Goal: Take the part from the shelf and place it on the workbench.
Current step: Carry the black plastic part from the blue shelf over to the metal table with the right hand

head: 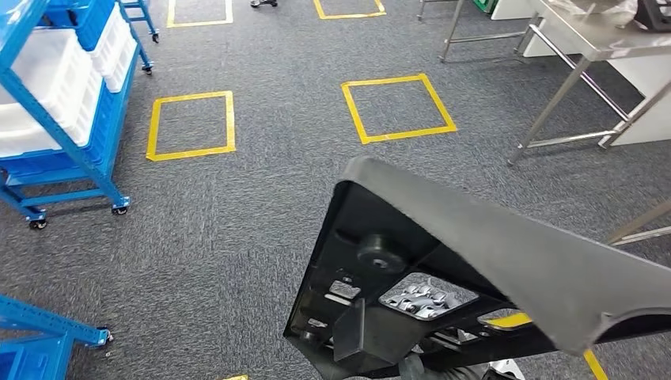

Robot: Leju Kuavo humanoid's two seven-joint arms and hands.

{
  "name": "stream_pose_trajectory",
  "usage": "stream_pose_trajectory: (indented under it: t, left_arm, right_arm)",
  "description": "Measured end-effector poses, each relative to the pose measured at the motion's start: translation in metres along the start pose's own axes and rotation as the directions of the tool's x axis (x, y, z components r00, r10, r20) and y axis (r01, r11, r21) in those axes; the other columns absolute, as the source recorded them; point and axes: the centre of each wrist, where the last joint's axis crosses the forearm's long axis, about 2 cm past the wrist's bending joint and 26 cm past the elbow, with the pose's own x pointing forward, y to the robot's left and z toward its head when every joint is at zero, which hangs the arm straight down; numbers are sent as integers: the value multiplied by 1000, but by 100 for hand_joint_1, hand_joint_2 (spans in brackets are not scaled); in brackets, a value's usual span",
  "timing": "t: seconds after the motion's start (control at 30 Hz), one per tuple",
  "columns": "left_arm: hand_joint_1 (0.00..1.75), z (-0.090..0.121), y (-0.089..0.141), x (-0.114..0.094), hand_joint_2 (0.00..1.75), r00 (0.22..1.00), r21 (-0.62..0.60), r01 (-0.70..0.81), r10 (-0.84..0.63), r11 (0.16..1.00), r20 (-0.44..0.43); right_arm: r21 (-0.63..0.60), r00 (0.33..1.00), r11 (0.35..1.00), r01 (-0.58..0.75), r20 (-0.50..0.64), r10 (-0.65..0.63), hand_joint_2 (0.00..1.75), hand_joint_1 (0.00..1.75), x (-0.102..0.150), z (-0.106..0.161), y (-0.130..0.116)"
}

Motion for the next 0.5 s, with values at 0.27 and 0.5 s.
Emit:
stream_pose_trajectory:
  t: [0.27, 0.5]
  left_arm:
    - [0, 1, -9, 4, 0, 999, -55, 20, -17, 998, 48]
    - [0, 1, -11, 2, 0, 999, -62, 12, -9, 998, 42]
  right_arm:
    - [40, 998, 997, 68, -17, -67, 175, 171, -18, -4, -4]
    - [66, 990, 988, 136, 9, -137, 175, 171, -41, -27, -11]
